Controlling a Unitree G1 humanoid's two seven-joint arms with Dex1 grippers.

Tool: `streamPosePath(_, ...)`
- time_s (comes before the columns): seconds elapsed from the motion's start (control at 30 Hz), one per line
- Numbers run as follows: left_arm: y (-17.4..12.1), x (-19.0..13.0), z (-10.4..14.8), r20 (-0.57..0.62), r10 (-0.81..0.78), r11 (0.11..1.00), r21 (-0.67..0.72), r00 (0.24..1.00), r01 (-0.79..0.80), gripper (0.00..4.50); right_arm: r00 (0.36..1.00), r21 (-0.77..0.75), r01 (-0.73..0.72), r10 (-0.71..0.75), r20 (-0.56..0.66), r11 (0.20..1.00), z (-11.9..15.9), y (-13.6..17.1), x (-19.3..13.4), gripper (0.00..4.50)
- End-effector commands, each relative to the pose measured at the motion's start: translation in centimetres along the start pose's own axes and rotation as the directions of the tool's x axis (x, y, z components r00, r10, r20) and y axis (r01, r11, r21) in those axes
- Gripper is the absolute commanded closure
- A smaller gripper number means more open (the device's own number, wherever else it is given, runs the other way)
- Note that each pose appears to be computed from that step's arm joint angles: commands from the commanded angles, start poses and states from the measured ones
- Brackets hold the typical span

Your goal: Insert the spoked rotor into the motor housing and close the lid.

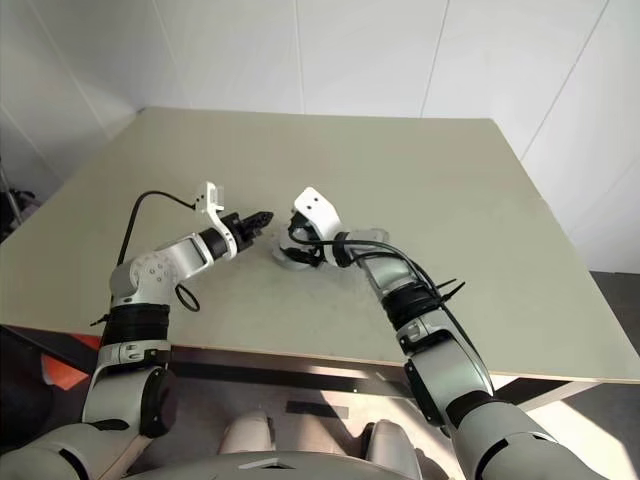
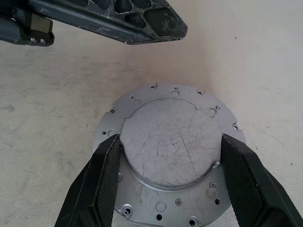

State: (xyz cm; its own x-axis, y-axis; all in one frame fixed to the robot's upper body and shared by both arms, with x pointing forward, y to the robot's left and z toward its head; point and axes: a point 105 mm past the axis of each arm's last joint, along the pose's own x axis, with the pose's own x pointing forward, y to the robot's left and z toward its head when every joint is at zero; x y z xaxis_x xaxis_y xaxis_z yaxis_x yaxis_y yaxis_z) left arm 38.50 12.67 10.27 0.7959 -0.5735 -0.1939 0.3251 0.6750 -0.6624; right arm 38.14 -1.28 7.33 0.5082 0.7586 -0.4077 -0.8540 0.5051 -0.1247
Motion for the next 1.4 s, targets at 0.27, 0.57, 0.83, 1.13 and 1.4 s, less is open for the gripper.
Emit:
streamPosePath(0.27, -1.4, 0.7, -2.8, -0.128, -0.079, 0.982, -0.181, 0.989, 0.055, 4.47, 0.994, 0.016, 0.042, -0.04, -0.104, 0.999, -2.6, -0.5, -0.2, 1.34)
streamPosePath(0.57, 1.0, -0.1, -3.6, -0.162, 0.046, 0.979, -0.189, 0.986, -0.077, 4.47, 0.994, 0.014, 0.061, -0.06, -0.095, 0.998, -2.3, -1.0, -0.4, 1.34)
streamPosePath(0.83, 1.3, -0.3, -3.8, -0.162, 0.061, 0.977, -0.193, 0.985, -0.092, 4.5, 0.997, -0.01, 0.044, -0.044, -0.067, 0.999, -1.4, -1.0, -0.7, 0.37)
streamPosePath(1.13, 1.3, -0.4, -3.3, -0.154, 0.057, 0.977, -0.195, 0.986, -0.087, 4.5, 0.994, -0.017, -0.077, 0.078, 0.077, 0.997, 2.1, 0.5, -2.5, 0.02)
streamPosePath(1.4, 1.4, -0.7, -1.9, -0.13, 0.031, 0.977, -0.207, 0.991, -0.058, 4.5, 0.982, 0.083, -0.058, 0.042, 0.182, 0.995, 4.9, -0.8, -4.3, 0.02)
